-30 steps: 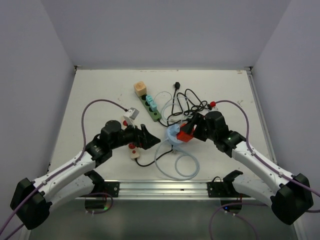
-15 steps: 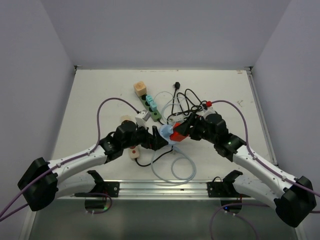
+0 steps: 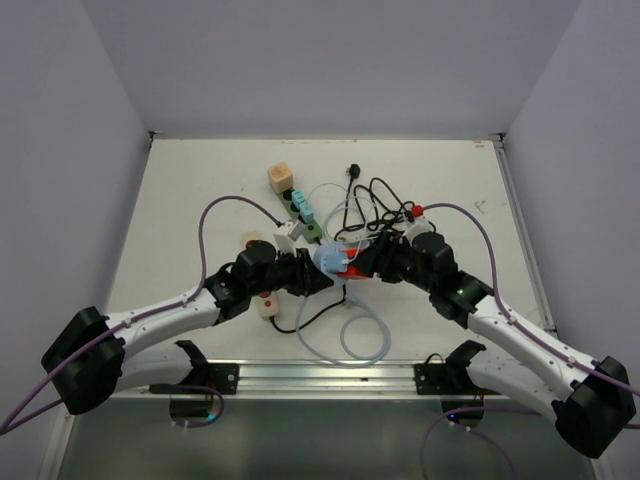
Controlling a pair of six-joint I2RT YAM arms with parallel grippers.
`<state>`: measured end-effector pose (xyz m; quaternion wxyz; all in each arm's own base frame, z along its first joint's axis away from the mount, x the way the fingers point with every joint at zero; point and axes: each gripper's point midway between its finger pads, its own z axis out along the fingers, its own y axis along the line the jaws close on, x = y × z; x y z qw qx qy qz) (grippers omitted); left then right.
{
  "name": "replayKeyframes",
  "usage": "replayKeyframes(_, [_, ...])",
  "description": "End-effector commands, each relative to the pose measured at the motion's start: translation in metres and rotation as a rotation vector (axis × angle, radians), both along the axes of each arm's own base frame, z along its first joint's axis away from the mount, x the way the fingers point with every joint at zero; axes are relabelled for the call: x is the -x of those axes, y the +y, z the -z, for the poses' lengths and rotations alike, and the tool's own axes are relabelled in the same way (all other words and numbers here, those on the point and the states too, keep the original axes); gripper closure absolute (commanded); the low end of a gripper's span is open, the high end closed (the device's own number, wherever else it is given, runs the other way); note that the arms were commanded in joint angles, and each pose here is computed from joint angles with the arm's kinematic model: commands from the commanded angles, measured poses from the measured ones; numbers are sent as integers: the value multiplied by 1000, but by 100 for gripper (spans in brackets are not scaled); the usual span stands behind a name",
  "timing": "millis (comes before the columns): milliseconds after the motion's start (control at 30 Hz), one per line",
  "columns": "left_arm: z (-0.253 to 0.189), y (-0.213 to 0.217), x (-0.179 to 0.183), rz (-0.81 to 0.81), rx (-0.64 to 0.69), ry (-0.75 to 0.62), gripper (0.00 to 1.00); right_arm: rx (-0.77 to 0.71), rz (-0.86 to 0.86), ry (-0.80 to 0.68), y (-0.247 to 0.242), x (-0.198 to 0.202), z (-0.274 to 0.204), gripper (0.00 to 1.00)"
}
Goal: Pull the plug off the socket
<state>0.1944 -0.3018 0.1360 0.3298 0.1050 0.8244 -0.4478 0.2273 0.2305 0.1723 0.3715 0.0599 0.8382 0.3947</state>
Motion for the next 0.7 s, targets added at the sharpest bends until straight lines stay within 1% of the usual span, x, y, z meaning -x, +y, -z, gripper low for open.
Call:
replayKeyframes(0, [-16,-4,-6,-1,16,-83,100,-122,0,-115,13,-10,-46,100])
replayKeyframes(133, [-11,0,-8,-36,6,-61,100,-104,4,-112,13,-10,-42,100])
replayKeyframes(300, [1,10,-20,-143,-47,-22,100,-69,-1,-108,18,-7,-37,100])
replayKeyframes(367, [10,15,-23,-163,-94,-11,100,-49,-12,-120,23,-6,-39,100])
replayKeyframes(467, [15,30,-40,-264,-195,-31,100,8,-7,-118,28,-4,-36,100])
replayKeyframes(533, [21,38,-42,-291,-243,-34,100,21,-24,-123,36,1,-37,100])
replayKeyframes(600, [19,43,-48,-328,-259,-49,100,38,-33,-120,41,2,-34,100])
replayKeyframes(633, [27,49,-45,-327,-299,-35,100,39,-37,-122,42,3,-34,100])
replayKeyframes(667, [25,51,-46,-338,-302,-38,100,45,-35,-117,42,3,-32,100])
